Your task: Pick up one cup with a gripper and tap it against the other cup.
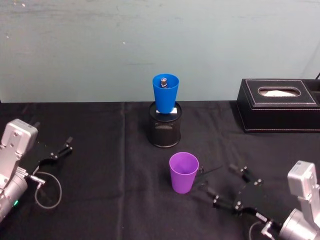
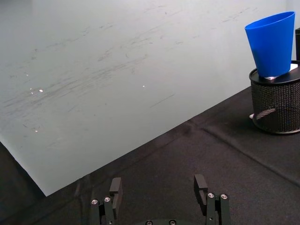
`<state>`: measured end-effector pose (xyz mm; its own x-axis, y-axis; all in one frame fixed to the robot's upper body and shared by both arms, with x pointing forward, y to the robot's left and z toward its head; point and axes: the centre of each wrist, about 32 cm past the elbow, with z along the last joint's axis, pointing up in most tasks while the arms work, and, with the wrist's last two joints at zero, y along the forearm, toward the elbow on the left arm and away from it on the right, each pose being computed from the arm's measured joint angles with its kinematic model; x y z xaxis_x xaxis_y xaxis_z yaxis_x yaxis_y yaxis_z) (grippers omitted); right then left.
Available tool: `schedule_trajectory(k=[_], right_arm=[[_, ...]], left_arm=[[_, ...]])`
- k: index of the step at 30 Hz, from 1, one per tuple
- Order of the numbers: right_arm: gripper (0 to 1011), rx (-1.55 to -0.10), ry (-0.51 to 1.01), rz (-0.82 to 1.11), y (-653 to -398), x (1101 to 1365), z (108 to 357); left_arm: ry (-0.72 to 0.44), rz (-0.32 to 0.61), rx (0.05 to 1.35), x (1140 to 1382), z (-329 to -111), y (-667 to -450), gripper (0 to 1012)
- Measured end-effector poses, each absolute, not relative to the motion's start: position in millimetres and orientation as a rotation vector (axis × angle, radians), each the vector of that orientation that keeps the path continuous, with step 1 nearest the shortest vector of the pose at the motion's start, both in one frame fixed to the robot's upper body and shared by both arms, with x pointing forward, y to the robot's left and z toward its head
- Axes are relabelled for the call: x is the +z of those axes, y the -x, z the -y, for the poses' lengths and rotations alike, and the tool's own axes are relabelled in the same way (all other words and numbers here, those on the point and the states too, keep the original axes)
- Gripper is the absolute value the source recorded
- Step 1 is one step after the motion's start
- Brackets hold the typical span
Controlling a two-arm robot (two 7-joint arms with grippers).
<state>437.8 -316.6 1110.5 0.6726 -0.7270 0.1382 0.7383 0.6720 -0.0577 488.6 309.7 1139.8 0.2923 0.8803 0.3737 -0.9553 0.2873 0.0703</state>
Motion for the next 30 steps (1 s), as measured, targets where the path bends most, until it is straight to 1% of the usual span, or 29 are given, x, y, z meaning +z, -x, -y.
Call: schedule_trajectory(k=[2,9,20,30], right_arm=[[1004,-0.783,0.105,0.089,-437.9,1106.3,313.7],[1004,-0.723,0.079,0.074,-447.8,1105.2,302.8],[1004,-0.725,0.100,0.090,-471.2,1112.6,285.5],[1004,-0.721,0.104,0.068,-484.8,1109.0,275.0]], left_arm=[[-0.304,0.285,1.248,1139.8,-309.7,-488.6,1000],[-0.304,0.285,1.248,1139.8,-309.7,-488.6,1000],[-0.304,0.285,1.248,1139.8,-309.7,-488.6,1000],[-0.304,0.285,1.248,1139.8,-309.7,-488.6,1000]])
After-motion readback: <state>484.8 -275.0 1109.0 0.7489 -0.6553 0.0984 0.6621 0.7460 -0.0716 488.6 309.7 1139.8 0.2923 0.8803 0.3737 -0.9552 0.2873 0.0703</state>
